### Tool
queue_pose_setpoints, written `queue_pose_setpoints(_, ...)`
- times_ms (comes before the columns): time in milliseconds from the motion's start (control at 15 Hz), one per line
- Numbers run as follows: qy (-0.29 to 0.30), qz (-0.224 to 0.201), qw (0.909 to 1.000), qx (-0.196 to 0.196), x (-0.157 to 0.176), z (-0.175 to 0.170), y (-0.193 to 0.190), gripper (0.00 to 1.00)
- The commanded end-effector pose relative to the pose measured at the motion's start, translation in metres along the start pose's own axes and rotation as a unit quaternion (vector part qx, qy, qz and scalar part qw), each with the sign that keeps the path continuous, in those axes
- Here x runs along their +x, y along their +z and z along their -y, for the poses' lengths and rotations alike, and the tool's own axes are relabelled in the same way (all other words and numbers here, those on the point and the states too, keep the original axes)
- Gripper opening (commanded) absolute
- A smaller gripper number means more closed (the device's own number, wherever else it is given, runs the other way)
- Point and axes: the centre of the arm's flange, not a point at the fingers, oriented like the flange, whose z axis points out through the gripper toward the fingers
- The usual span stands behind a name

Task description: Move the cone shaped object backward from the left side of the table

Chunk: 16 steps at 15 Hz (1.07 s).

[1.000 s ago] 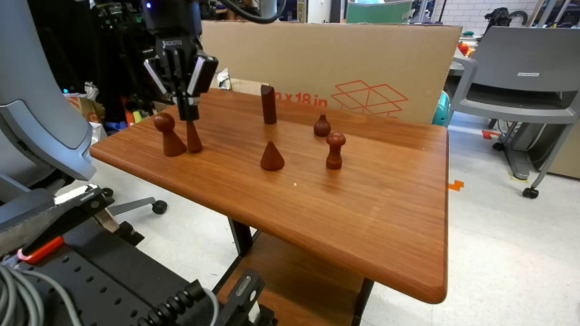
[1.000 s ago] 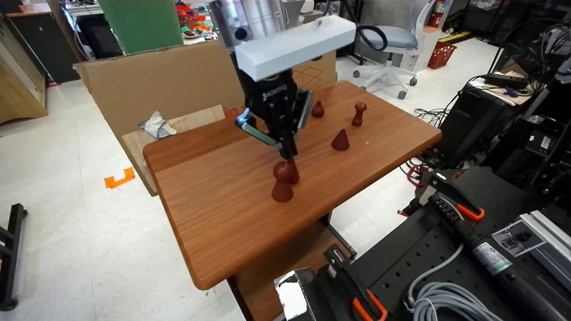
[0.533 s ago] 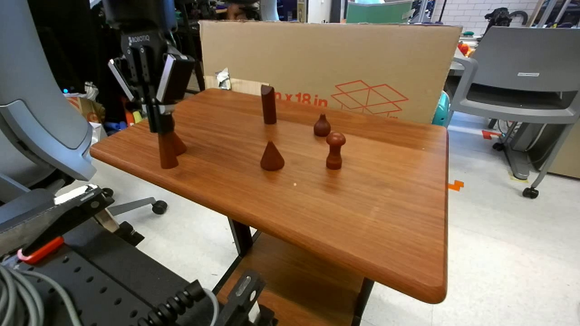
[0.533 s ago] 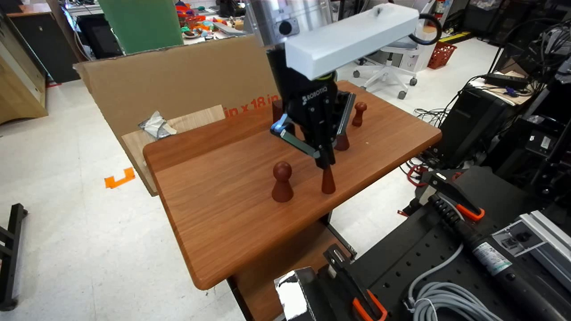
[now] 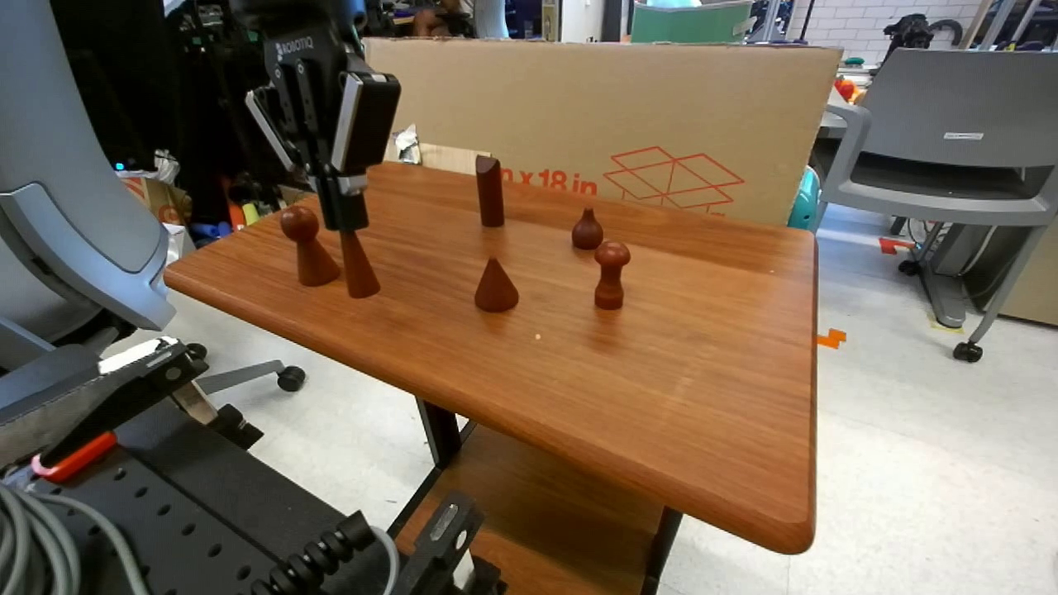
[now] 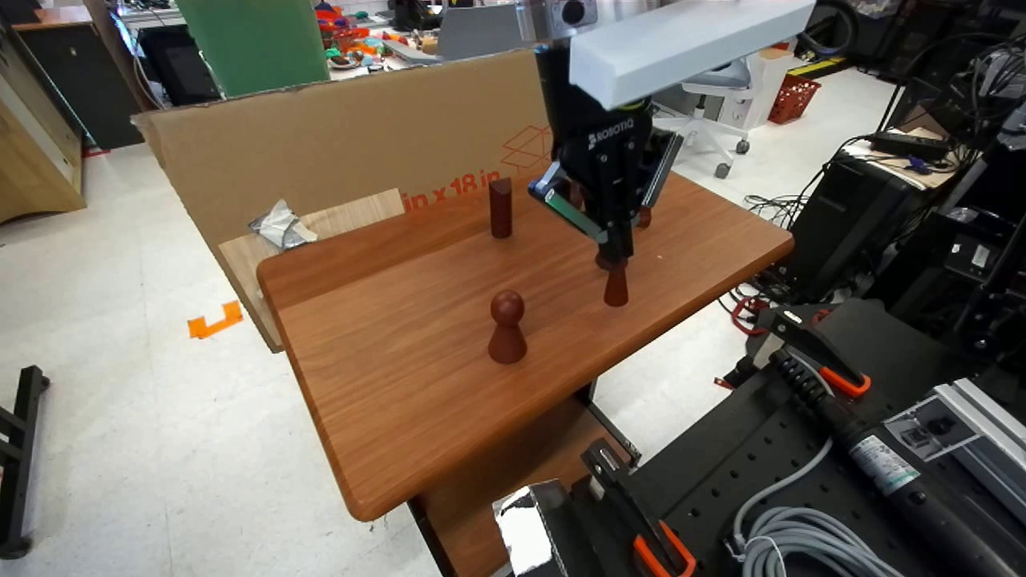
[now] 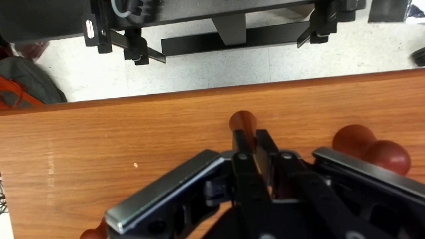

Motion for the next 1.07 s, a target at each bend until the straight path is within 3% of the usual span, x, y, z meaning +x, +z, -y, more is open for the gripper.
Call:
queue_pose_setpoints(0, 0.034, -0.026, 0.9989, -0.019, 0.009, 0.0, 0.001, 0.03)
queue_pose_setpoints(333, 0.065, -0.026, 0.9969, -0.037, 0.025, 0.008, 0.015, 0.03)
queue_pose_setpoints(733, 0.08, -0.019, 0.9963, -0.027, 0.043, 0.017, 0.022, 0.03)
queue_pose_setpoints(800, 0.074, -0.017, 0.9967, -0.027, 0.043, 0.019, 0.02, 0.36)
queue_pose_setpoints(1000, 0.07, -0.022, 0.997, -0.027, 0.046, 0.021, 0.014, 0.51)
